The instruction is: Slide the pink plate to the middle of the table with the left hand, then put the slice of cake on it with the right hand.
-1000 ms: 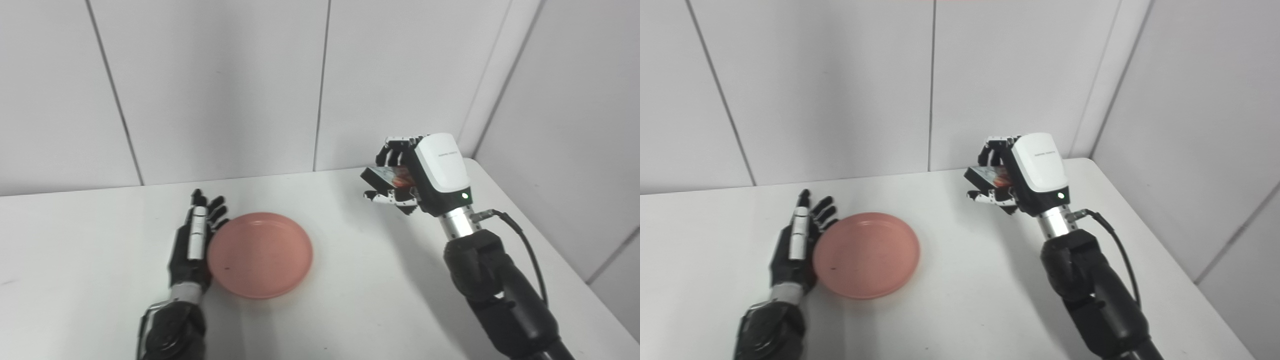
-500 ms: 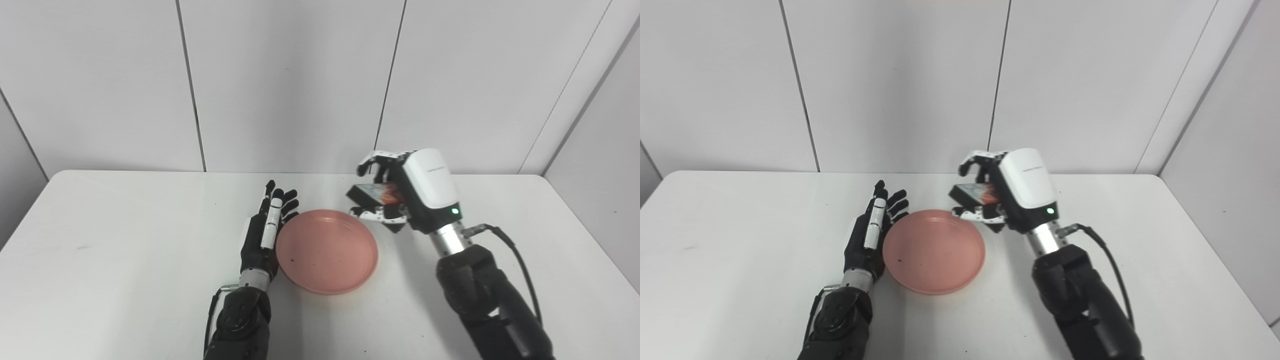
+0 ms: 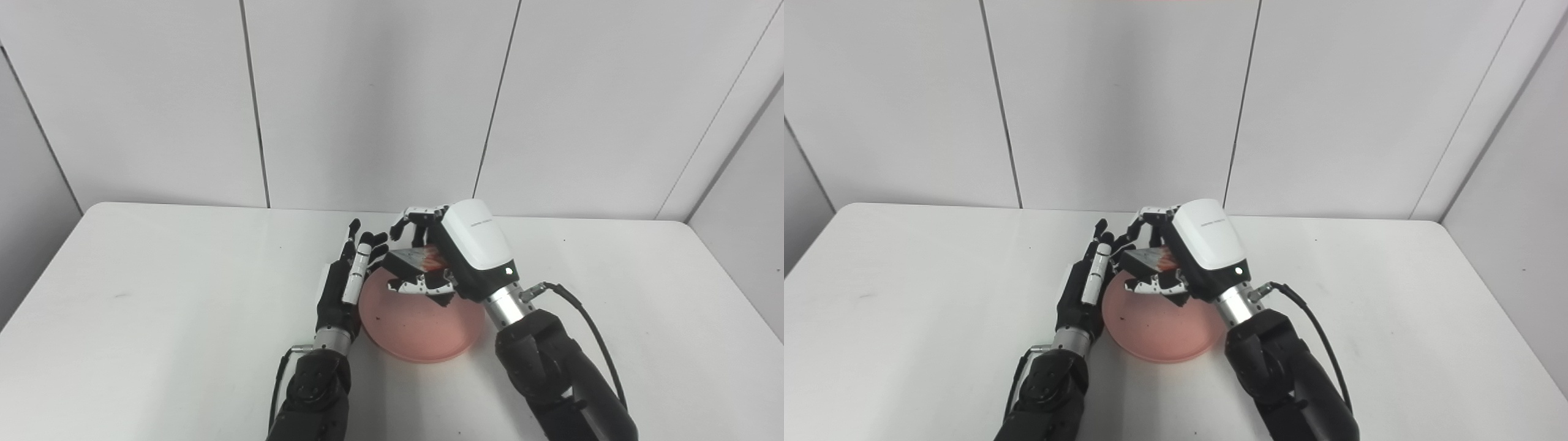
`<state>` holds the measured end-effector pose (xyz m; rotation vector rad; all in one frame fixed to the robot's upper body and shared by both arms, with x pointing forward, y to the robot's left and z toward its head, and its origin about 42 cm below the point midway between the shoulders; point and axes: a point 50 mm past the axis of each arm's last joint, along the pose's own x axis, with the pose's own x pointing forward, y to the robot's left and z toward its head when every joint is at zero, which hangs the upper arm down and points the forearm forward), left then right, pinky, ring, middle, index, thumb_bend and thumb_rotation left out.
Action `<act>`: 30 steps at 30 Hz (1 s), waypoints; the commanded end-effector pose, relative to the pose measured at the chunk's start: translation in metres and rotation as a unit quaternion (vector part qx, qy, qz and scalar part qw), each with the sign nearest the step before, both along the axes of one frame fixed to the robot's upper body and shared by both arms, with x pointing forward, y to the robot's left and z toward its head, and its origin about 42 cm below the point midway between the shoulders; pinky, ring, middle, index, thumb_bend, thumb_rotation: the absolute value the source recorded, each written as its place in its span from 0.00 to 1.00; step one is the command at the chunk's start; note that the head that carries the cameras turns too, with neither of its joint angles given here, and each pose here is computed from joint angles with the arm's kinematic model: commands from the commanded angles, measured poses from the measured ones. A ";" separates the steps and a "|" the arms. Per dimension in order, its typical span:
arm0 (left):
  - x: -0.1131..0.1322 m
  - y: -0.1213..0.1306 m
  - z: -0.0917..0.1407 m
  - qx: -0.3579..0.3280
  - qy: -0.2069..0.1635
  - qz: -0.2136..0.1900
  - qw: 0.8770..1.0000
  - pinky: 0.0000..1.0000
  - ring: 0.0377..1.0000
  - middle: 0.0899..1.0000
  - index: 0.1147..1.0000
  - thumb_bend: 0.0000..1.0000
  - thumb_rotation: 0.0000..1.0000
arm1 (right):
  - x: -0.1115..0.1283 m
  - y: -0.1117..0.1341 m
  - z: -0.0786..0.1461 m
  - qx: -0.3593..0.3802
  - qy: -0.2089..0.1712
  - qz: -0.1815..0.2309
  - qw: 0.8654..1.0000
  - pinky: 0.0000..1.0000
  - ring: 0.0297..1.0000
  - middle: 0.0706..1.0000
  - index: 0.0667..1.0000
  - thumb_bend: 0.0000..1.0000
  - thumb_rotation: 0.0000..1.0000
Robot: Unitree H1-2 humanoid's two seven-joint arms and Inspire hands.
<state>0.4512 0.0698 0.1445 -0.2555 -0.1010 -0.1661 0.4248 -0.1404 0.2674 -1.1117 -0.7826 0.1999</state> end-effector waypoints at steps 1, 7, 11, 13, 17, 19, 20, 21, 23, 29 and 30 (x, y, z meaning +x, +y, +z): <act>-0.015 -0.004 -0.034 0.000 0.071 -0.001 0.997 0.79 0.83 0.82 1.00 0.63 0.83 | 0.005 0.008 0.018 0.003 -0.030 0.013 0.999 0.14 0.17 0.21 0.43 0.51 0.14; -0.015 -0.003 -0.033 0.011 0.070 -0.001 0.997 0.78 0.83 0.83 1.00 0.61 0.85 | 0.012 0.009 0.002 -0.013 -0.007 0.011 1.000 0.15 0.18 0.23 0.44 0.51 0.14; -0.014 0.000 -0.034 0.006 0.075 -0.002 0.997 0.80 0.84 0.84 1.00 0.61 0.85 | 0.015 0.006 -0.005 -0.020 0.007 0.009 1.000 0.14 0.18 0.23 0.44 0.51 0.14; -0.014 0.000 -0.034 0.005 0.076 -0.002 0.997 0.80 0.85 0.84 1.00 0.61 0.85 | 0.016 0.004 -0.007 -0.025 0.012 0.003 1.000 0.15 0.18 0.23 0.44 0.51 0.14; -0.014 0.001 -0.034 0.004 0.077 -0.001 0.997 0.80 0.85 0.84 1.00 0.60 0.85 | 0.017 0.001 -0.009 -0.033 0.014 -0.005 0.999 0.16 0.19 0.25 0.44 0.51 0.14; -0.014 0.001 -0.034 0.003 0.078 -0.002 0.997 0.80 0.84 0.84 1.00 0.61 0.85 | 0.017 0.000 -0.011 -0.034 0.018 -0.007 0.999 0.16 0.20 0.25 0.44 0.51 0.14; -0.015 0.001 -0.034 0.002 0.077 -0.002 0.997 0.80 0.84 0.84 1.00 0.61 0.85 | 0.017 -0.001 -0.012 -0.036 0.023 -0.010 0.999 0.16 0.20 0.25 0.44 0.51 0.14; -0.015 0.001 -0.034 0.002 0.077 -0.002 0.997 0.81 0.84 0.84 1.00 0.62 0.85 | 0.017 -0.001 -0.013 -0.038 0.026 -0.012 0.999 0.16 0.20 0.26 0.44 0.51 0.14; -0.015 0.001 -0.035 0.003 0.075 -0.002 0.997 0.82 0.85 0.84 1.00 0.63 0.85 | 0.016 -0.002 -0.015 -0.042 0.025 -0.012 0.999 0.16 0.20 0.26 0.44 0.51 0.14; -0.016 -0.002 -0.036 0.004 0.075 -0.001 0.997 0.81 0.84 0.84 1.00 0.64 0.85 | 0.015 -0.005 -0.021 -0.061 0.026 -0.016 0.998 0.13 0.16 0.22 0.43 0.51 0.14; -0.016 -0.002 -0.036 0.004 0.074 -0.001 0.997 0.80 0.84 0.84 1.00 0.64 0.85 | 0.015 -0.005 -0.022 -0.065 0.026 -0.016 0.997 0.12 0.16 0.22 0.43 0.51 0.14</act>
